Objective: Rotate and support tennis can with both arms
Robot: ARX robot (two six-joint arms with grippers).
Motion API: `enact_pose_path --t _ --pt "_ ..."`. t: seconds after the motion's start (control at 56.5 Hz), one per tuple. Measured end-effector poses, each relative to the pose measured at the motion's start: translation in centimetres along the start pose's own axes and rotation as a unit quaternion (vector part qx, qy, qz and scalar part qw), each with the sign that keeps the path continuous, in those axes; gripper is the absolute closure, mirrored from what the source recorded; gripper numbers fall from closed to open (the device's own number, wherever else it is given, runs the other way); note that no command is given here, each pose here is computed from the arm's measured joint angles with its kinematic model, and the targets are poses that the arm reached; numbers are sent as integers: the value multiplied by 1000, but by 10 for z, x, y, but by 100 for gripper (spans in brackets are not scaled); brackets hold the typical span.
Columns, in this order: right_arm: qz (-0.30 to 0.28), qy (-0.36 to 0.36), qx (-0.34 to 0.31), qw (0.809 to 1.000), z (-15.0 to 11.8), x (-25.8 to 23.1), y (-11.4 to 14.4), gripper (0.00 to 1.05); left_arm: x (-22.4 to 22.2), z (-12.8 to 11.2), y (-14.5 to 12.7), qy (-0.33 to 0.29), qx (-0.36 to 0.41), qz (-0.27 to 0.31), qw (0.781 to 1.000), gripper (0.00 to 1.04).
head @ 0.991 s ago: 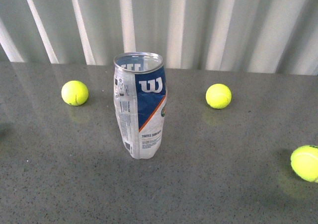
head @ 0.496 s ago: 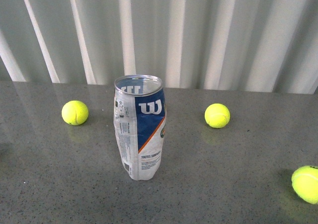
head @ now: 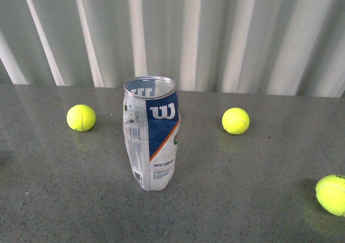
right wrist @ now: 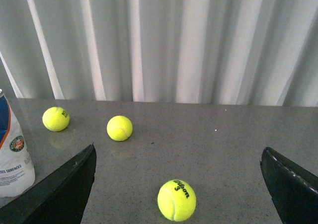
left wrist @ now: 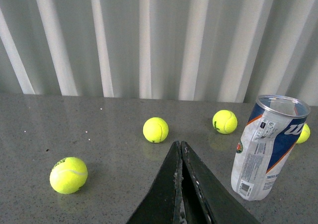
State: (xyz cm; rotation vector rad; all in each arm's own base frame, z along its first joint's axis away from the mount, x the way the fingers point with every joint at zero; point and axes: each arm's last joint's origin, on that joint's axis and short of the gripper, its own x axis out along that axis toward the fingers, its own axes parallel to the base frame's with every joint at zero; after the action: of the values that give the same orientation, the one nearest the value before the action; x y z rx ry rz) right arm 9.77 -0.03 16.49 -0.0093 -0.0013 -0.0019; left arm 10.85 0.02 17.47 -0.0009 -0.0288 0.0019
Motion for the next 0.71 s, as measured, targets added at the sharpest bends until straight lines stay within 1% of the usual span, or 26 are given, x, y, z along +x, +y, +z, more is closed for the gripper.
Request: enact_pose_path --t 0.071,0.142,0.23,0.372,0.425,0.442,0.496,0.513,0.655,0.673,0.708 --pt "0 0 0 1000 0 0 0 7 -2 0 0 0 0 0 1000 101" --pt "0 0 0 1000 0 0 0 7 -8 -5 0 19 -1 0 1000 101" --pt "0 0 0 1000 0 0 0 7 -12 -3 0 2 0 0 1000 101" --pt "0 0 0 1000 0 0 0 7 -12 -3 0 3 -1 0 1000 100" --pt "0 0 0 1000 0 0 0 7 -12 -3 0 3 -1 0 1000 86" --pt "0 0 0 1000 0 0 0 7 -12 -3 0 3 -1 0 1000 85" --pt "0 0 0 1000 0 0 0 7 -12 -3 0 3 -1 0 1000 74" --pt "0 0 0 1000 0 0 0 7 -12 -3 0 3 -1 0 1000 72" --pt "0 0 0 1000 0 0 0 7 -12 -3 0 3 -1 0 1000 47" --pt "0 0 0 1000 0 0 0 7 -12 -3 0 3 -1 0 1000 45" --pt "0 0 0 1000 0 0 0 7 -12 -3 0 3 -1 0 1000 38"
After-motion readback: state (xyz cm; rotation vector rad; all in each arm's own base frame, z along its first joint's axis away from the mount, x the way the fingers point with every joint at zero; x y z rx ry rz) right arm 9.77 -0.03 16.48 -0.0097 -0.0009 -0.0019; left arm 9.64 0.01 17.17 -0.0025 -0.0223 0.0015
